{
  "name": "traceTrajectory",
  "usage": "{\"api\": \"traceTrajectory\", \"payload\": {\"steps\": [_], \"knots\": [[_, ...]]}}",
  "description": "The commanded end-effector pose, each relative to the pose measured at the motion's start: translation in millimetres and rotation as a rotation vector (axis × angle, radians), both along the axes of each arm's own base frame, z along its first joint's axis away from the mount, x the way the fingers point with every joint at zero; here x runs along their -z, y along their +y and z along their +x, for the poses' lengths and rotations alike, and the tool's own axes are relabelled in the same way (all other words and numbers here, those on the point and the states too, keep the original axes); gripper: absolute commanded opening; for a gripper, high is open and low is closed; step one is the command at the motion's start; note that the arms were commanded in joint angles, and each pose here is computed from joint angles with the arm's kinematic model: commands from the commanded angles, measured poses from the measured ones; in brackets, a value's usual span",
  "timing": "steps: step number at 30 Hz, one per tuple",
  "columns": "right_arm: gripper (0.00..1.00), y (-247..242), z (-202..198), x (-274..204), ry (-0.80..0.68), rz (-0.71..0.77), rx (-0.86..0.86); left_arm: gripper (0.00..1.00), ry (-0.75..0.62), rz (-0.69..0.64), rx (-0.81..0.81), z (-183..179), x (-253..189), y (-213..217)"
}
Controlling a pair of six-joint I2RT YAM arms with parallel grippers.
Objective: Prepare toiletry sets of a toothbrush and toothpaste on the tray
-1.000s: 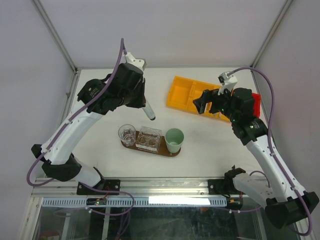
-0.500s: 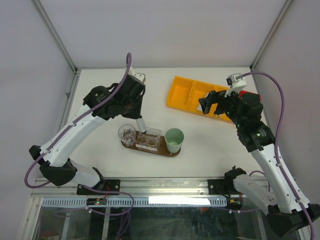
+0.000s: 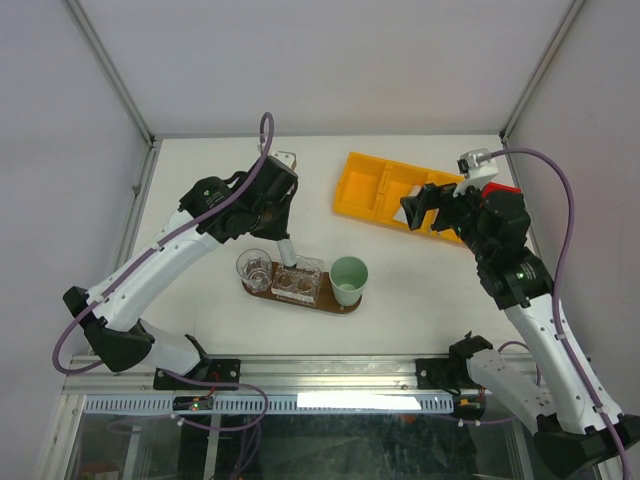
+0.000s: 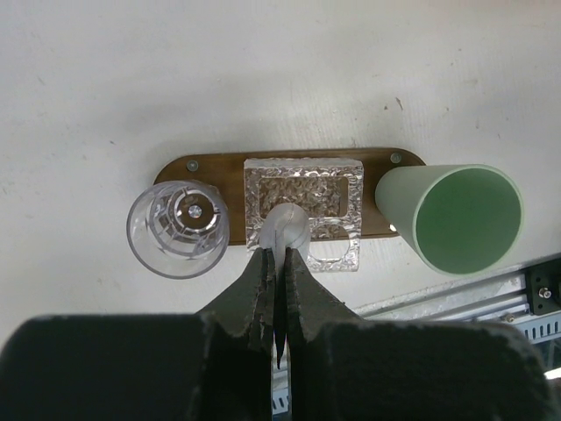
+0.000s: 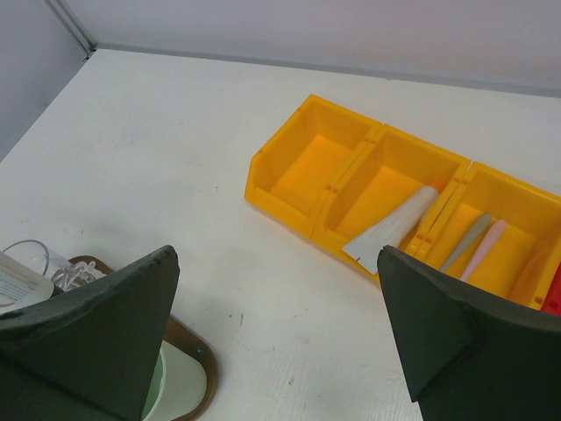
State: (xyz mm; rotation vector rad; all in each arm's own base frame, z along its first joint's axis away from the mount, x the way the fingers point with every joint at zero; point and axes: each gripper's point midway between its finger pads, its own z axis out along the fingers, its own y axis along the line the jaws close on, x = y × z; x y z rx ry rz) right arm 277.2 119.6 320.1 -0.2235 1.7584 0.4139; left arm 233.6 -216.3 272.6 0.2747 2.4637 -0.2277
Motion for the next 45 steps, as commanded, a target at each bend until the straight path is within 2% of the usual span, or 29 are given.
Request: {"api": "traceTrajectory", "payload": {"steps": [1,45], "knots": [[1.00,-4.7,1.5,-15.9,-0.064,0.007,0.020,0.00,-0.080,-0.078,-0.012,7.6,-19.1,-8.3],[1.00,-9.4,-3.4,-15.5,-0.097,0.012,0.033,0.00,-0.067,-0.027,-0.051,15.3,16.3,-7.4]]}}
